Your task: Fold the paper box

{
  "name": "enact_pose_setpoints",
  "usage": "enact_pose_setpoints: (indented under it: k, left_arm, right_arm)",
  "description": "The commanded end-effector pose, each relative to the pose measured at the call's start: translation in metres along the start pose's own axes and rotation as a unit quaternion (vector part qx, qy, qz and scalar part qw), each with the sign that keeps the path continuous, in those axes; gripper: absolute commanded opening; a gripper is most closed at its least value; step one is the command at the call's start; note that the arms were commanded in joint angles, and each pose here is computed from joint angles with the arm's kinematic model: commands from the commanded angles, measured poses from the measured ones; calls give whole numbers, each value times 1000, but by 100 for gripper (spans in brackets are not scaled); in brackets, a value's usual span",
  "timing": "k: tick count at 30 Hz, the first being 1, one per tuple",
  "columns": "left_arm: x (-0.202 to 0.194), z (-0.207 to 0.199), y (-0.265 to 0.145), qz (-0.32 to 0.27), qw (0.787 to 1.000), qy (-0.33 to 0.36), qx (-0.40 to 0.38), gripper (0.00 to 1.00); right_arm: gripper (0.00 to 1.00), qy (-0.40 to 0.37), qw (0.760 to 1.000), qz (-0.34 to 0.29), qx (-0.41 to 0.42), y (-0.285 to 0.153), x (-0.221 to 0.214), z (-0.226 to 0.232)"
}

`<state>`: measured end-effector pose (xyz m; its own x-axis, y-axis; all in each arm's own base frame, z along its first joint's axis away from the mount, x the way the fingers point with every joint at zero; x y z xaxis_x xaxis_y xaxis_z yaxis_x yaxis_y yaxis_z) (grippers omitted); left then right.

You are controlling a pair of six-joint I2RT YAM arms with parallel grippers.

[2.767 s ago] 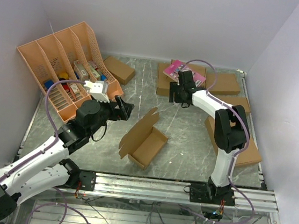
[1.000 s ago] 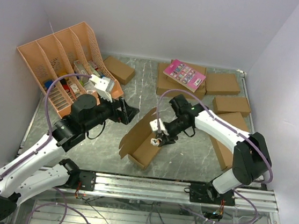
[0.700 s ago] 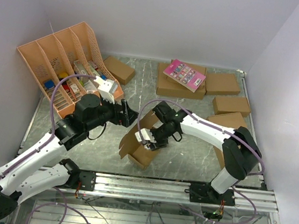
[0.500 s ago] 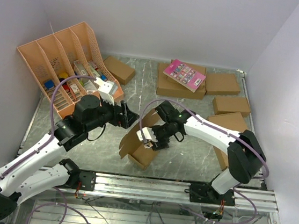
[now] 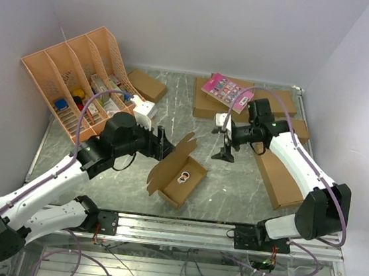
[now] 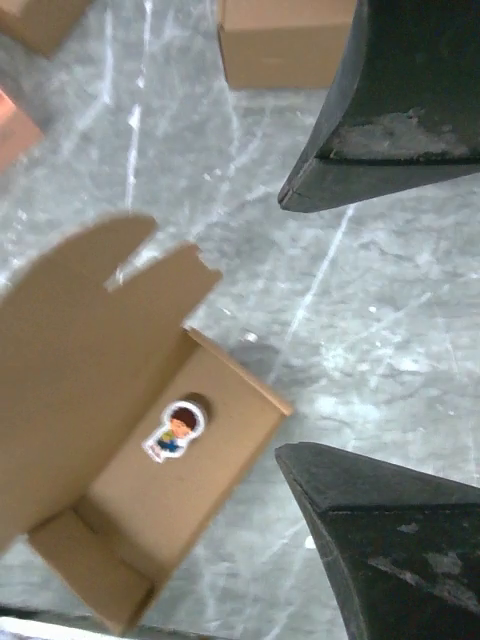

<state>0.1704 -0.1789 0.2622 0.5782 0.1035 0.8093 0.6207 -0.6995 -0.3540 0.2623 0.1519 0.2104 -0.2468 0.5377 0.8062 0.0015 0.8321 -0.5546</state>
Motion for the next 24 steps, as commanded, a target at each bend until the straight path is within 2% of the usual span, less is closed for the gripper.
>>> enact_pose_setpoints:
  k: [1,4,6,12,18,19,21,22,24]
  left_arm:
    - [6,-8,2,37,997,47,55,84]
    - [-1,-18,6,76,992,73,72,78]
    - [-5,-23,9,96,990,79,69,70]
    - [-20,-23,22,166,975,101,110,56]
    - [-17,-19,41,188,963,143,130,42]
    - [-17,-19,45,193,961,151,128,36]
    - [-14,-20,54,196,958,176,116,14]
    - [-12,-21,58,195,956,191,108,8]
    - [-6,-22,64,182,952,228,91,7]
  right_arm:
    - [100,147,987,-72,3,8,18,-26]
    - [100,170,971,-112,126,22,17,-29]
    - [100,172,965,-130,149,24,8,-29]
    - [100,143,987,-75,17,22,-14,-33]
    - [100,95,993,-60,-47,11,-14,-23]
    - [100,88,993,-62,-49,9,-13,-22]
    - [100,73,994,-67,-45,7,-9,-22]
    - [100,68,995,-68,-38,5,-7,-22]
    - [100,64,995,-71,-42,0,-6,-24]
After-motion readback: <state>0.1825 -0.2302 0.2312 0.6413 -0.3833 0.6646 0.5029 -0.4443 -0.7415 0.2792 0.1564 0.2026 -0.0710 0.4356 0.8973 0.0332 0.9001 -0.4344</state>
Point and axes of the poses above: each gripper's point midway between its finger pads, its own y axis out along the fingers, its own z axis along the line the jaws close on, x = y × z, the point moved 8 cm from there along -y, back along the fingers, and after that the axes turned 2 degrees about -y, right-handed, at the moved point
